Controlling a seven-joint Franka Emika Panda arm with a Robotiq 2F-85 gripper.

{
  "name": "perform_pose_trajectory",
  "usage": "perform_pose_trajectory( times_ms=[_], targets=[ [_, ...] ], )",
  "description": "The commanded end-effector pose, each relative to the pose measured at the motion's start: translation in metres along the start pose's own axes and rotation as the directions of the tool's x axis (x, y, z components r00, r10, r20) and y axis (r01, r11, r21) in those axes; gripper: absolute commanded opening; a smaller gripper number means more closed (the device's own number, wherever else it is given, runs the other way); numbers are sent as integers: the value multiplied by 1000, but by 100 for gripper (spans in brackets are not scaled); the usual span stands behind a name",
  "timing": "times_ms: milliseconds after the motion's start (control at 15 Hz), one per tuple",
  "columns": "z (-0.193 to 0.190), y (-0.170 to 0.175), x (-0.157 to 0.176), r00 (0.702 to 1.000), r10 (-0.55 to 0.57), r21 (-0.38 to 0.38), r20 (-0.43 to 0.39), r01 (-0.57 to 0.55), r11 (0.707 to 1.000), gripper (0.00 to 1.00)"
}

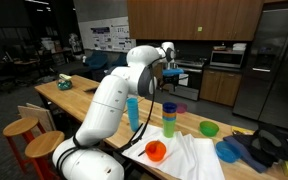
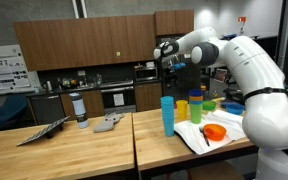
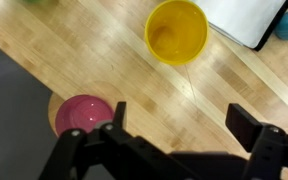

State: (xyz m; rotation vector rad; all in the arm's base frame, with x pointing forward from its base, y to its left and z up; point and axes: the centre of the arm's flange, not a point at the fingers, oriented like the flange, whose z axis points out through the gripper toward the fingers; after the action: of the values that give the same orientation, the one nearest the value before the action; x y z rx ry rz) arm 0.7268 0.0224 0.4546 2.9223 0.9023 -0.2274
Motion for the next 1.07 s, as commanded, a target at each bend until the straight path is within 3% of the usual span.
perform_pose_trajectory(
  times_ms=[0, 267, 667, 733, 1000],
  targets=[
    [-1, 6, 0, 1000, -27, 42, 5, 27, 999, 100],
    [23, -3, -2, 1000, -23, 87, 2, 22, 996, 100],
    [66, -23, -15, 995, -51, 160, 90, 36, 986, 100],
    [62, -14, 5, 997, -35, 138, 74, 24, 990, 100],
    [74, -16, 3, 995, -39, 153, 97, 24, 988, 100]
  ],
)
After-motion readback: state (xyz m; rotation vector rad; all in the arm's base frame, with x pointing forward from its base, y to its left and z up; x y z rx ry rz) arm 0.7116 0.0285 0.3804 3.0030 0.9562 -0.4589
